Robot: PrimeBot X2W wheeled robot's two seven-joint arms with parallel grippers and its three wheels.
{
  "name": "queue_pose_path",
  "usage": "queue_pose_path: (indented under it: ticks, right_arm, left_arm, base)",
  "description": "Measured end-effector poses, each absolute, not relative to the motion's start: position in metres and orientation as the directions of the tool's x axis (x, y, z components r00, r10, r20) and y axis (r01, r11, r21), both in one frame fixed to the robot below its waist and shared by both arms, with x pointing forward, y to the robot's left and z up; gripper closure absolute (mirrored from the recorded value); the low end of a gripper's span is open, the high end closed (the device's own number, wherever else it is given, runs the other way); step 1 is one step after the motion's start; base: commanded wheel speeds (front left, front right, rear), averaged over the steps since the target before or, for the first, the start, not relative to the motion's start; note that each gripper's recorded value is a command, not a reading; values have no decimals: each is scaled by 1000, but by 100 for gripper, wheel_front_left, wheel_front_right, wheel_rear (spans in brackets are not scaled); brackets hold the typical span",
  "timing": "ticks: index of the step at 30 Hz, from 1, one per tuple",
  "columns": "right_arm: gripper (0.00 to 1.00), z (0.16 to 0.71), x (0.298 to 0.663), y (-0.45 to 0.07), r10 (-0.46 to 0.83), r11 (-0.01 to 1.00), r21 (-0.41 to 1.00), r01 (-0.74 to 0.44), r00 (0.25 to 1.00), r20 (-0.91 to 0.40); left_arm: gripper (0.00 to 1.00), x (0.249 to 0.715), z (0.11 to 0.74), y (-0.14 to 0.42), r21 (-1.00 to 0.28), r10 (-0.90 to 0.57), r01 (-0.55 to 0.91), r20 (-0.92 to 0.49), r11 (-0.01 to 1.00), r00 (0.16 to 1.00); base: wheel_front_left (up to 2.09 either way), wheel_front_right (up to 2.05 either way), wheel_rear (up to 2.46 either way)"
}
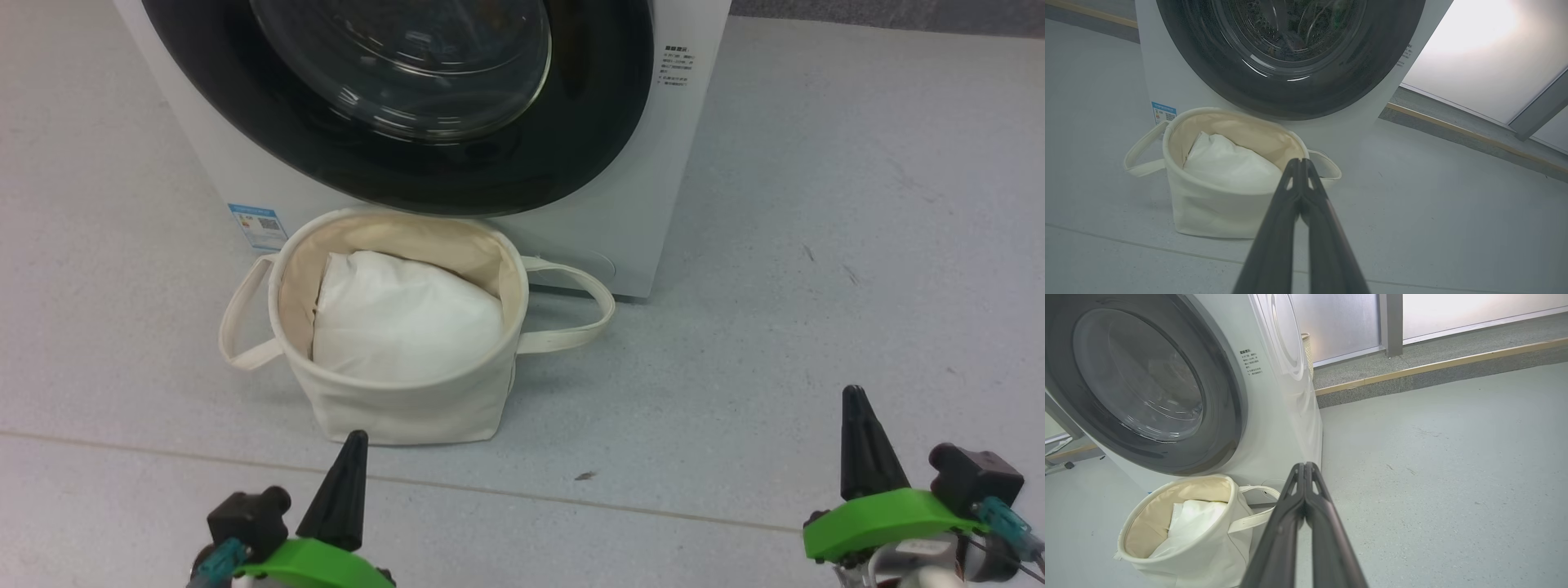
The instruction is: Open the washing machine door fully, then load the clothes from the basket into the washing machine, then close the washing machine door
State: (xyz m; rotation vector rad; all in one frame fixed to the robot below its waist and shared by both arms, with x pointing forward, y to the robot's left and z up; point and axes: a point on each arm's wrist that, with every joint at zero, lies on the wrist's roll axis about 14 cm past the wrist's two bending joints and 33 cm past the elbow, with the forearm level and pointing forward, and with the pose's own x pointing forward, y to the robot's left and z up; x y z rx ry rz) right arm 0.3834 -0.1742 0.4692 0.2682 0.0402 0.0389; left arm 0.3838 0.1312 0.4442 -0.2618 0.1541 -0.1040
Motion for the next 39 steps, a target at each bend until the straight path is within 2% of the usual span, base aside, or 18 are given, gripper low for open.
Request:
queue_pose_path:
  ticks: [19, 39]
  right_arm:
    - [100, 469, 382, -181, 2, 887, 461, 25, 998, -58]
    - [100, 468, 381, -189, -29, 763, 642, 76, 996, -84]
  left_arm:
    - [100, 385, 446, 144, -452, -76, -5, -161, 892, 984]
    - [100, 386, 451, 153, -633, -51, -70, -171, 771, 984]
  base:
    - [0, 0, 0]
    - [0, 0, 0]
